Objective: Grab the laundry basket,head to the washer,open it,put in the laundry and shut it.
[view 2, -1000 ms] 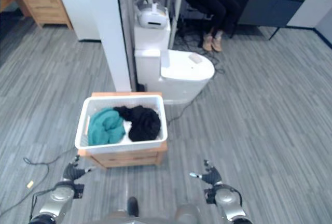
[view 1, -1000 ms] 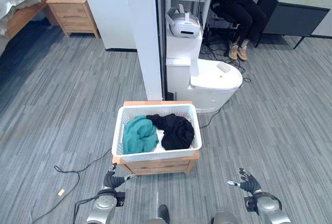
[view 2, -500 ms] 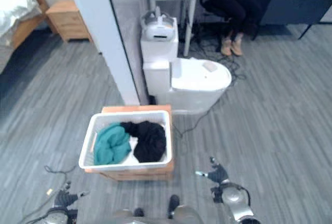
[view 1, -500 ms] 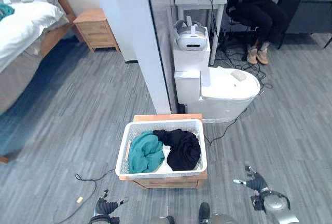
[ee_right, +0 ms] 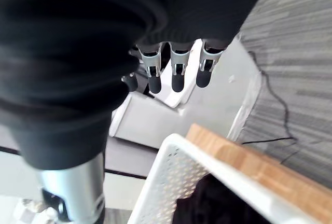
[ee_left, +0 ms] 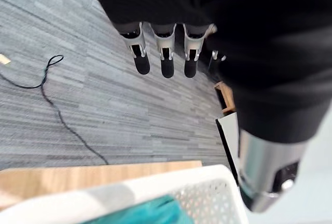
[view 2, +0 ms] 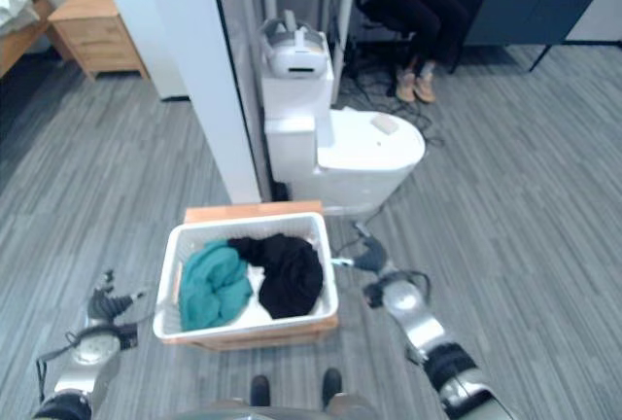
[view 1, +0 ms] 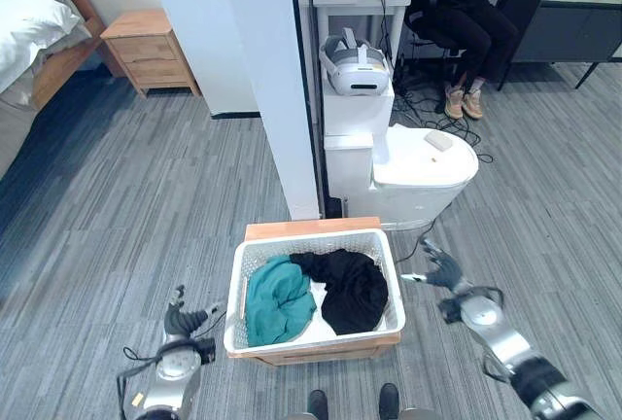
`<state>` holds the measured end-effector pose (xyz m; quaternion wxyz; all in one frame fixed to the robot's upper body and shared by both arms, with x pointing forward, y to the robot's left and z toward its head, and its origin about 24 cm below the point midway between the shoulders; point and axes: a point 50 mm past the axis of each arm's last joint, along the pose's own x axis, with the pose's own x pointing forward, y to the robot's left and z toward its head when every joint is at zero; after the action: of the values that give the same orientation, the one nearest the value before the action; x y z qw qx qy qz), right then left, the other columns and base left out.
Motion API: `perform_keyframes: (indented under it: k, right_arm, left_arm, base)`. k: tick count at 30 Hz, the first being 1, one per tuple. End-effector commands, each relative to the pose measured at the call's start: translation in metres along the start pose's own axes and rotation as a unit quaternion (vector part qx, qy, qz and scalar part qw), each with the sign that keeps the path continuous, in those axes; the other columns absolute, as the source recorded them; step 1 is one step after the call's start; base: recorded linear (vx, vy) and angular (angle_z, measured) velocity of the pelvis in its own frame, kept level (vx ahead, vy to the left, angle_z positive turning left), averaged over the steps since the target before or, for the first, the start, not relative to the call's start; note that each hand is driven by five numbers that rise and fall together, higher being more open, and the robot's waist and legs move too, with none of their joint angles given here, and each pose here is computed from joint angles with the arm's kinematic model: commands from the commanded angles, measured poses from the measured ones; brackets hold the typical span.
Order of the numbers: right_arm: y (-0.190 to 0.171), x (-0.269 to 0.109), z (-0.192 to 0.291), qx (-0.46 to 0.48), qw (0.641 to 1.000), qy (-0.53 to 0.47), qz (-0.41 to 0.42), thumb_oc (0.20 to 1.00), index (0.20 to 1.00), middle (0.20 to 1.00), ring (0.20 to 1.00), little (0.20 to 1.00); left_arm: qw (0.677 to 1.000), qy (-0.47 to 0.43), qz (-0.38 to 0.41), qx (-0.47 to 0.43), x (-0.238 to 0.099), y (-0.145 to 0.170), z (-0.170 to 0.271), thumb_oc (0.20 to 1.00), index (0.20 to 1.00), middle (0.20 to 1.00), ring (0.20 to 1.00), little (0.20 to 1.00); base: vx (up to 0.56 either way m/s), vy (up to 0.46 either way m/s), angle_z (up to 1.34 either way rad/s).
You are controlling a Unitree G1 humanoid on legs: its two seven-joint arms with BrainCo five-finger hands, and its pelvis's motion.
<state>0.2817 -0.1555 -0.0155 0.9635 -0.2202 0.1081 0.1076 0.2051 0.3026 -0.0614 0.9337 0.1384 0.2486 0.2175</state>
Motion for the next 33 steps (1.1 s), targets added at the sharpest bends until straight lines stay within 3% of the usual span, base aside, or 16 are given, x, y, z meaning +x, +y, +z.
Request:
perform_keyframes:
  k: [1, 4, 6, 10, 15, 16, 17, 18, 19, 26, 33]
  right_arm:
    - [0.003, 0.005, 0.003, -0.021, 1.0, -0.006, -0.011, 1.0, 1.0, 1.0, 1.0, 1.0]
    - [0.014, 0.023, 0.021, -0.021, 1.0, -0.015, -0.011, 1.0, 1.0, 1.0, 1.0, 1.0]
    - [0.003, 0.039, 0.04, -0.055, 0.996, -0.03, -0.068, 1.0, 1.0, 1.0, 1.0, 1.0]
    - [-0.005, 0.046, 0.053, -0.083, 0.99, -0.046, -0.109, 1.0, 1.0, 1.0, 1.0, 1.0]
    - [0.022, 0.049, 0.035, -0.136, 0.99, 0.009, -0.042, 1.0, 1.0, 1.0, 1.0, 1.0]
    - [0.029, 0.048, 0.031, -0.145, 0.989, 0.018, -0.024, 0.617, 0.617, 0.617, 0.617, 0.617]
    - [0.029, 0.048, 0.031, -0.145, 0.989, 0.017, -0.024, 0.539, 0.539, 0.539, 0.539, 0.539]
    - [0.032, 0.048, 0.03, -0.146, 0.989, 0.019, -0.016, 0.379, 0.379, 0.379, 0.379, 0.379]
    - [0.035, 0.046, 0.029, -0.144, 0.989, 0.019, -0.007, 0.2, 0.2, 0.2, 0.2, 0.2]
    - [0.033, 0.04, 0.026, -0.112, 0.994, 0.01, -0.01, 0.2, 0.2, 0.2, 0.2, 0.2]
    - [-0.004, 0.014, 0.037, -0.066, 0.994, -0.067, -0.055, 0.2, 0.2, 0.2, 0.2, 0.2]
  left_arm:
    - [0.998, -0.013, 0.034, 0.055, 0.007, 0.014, 0.006, 1.0, 1.0, 1.0, 1.0, 1.0]
    - [0.996, -0.019, 0.037, 0.081, 0.019, 0.005, 0.023, 1.0, 1.0, 1.0, 1.0, 1.0]
    - [0.994, -0.046, 0.023, 0.095, 0.028, -0.016, 0.046, 1.0, 1.0, 1.0, 1.0, 1.0]
    - [0.993, -0.058, 0.007, 0.099, 0.027, -0.036, 0.053, 1.0, 1.0, 1.0, 1.0, 1.0]
    - [0.988, -0.004, -0.021, 0.152, 0.021, -0.059, 0.029, 1.0, 1.0, 1.0, 1.0, 1.0]
    - [0.986, 0.004, -0.024, 0.163, 0.021, -0.059, 0.025, 1.0, 1.0, 1.0, 1.0, 1.0]
    - [0.986, 0.004, -0.024, 0.163, 0.021, -0.059, 0.025, 1.0, 1.0, 1.0, 1.0, 1.0]
    - [0.986, 0.006, -0.024, 0.167, 0.02, -0.058, 0.024, 0.749, 0.749, 0.749, 0.749, 0.749]
    - [0.987, 0.0, -0.028, 0.16, 0.02, -0.059, 0.026, 0.2, 0.2, 0.2, 0.2, 0.2]
    - [0.992, -0.059, -0.041, 0.102, 0.018, -0.068, 0.049, 0.2, 0.2, 0.2, 0.2, 0.2]
    - [0.98, -0.169, -0.106, 0.024, -0.015, -0.077, 0.073, 0.2, 0.2, 0.2, 0.2, 0.2]
  base:
    - [-0.16, 0.032, -0.24]
    - [-0.27, 0.028, -0.25]
    - [-0.31, 0.042, -0.19]
    - [-0.09, 0.024, -0.06]
    - [-0.01, 0.0, -0.03]
    - [0.01, -0.012, 0.06]
    - [0.0, -0.011, 0.08]
    - [-0.01, -0.012, 0.07]
    - [-0.01, -0.018, 0.06]
    - [0.0, -0.016, 0.02]
    - [0.01, -0.003, -0.04]
